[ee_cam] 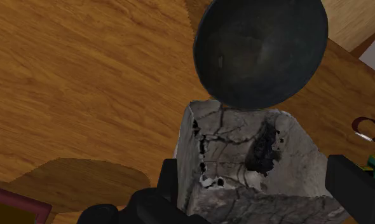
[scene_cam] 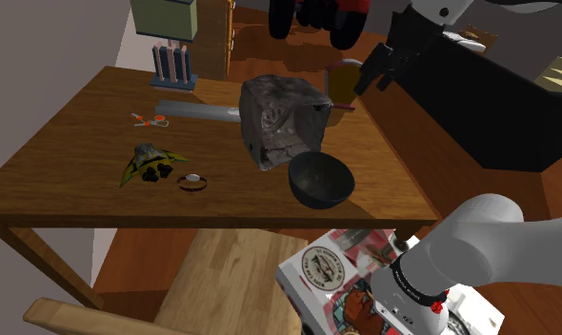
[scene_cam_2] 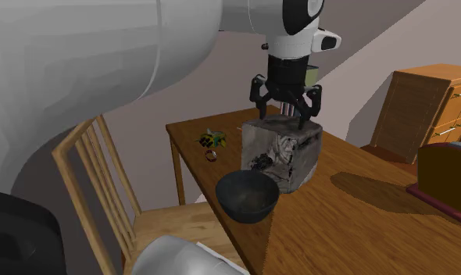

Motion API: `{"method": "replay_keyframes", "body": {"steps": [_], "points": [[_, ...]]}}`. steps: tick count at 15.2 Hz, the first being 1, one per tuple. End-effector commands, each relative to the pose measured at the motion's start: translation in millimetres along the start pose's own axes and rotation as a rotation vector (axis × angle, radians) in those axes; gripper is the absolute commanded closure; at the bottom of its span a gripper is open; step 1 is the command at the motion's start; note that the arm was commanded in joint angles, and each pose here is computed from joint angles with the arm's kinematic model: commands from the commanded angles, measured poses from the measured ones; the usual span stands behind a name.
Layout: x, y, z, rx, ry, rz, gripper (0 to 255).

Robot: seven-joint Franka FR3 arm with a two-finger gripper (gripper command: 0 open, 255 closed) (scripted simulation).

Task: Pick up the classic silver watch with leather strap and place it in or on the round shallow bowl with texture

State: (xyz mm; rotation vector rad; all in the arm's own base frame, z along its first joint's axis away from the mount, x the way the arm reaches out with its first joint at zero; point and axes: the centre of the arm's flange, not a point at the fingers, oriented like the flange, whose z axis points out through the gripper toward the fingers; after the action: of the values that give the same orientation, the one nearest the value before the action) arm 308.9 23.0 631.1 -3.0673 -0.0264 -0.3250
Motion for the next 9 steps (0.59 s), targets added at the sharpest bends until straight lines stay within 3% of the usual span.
{"method": "replay_keyframes", "body": {"steps": [1, 9], "points": [[0.0, 0.0, 0.0, 0.000, 0.000, 0.000, 0], [70.5, -54.0, 67.8, 0.021, -0.076, -0.180, 0]]}}
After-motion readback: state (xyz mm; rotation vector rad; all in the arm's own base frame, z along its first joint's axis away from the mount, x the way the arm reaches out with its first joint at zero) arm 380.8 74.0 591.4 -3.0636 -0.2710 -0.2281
